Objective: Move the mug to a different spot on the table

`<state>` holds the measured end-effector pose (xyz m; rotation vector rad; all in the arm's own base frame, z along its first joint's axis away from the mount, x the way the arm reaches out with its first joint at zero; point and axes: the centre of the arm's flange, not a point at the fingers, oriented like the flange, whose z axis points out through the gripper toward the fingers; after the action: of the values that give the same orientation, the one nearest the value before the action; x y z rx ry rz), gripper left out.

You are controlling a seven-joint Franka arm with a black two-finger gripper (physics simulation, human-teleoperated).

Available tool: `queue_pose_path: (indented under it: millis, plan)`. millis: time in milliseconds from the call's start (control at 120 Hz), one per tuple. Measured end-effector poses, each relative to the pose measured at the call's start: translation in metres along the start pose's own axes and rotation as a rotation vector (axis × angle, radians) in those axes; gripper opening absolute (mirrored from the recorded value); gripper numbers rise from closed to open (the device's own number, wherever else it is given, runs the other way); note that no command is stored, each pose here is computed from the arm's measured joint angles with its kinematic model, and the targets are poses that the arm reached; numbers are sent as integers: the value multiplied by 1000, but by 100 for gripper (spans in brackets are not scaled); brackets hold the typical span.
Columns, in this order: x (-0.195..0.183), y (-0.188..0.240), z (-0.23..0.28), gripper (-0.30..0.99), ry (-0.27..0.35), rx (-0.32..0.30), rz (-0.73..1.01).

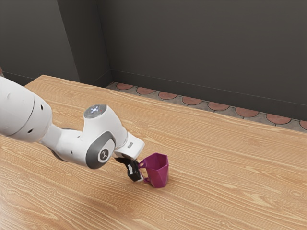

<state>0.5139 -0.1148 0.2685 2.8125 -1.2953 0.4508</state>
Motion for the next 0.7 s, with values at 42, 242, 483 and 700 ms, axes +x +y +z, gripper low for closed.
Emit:
queue_pose_path:
  millis: [42,242,483,700]
  plan:
    - [0,0,0,35,2,2,4]
    - [1,3,4,32,9,0,13]
    - [3,3,3,27,32,-3,-16]
    - [7,9,0,23,66,-15,-75]
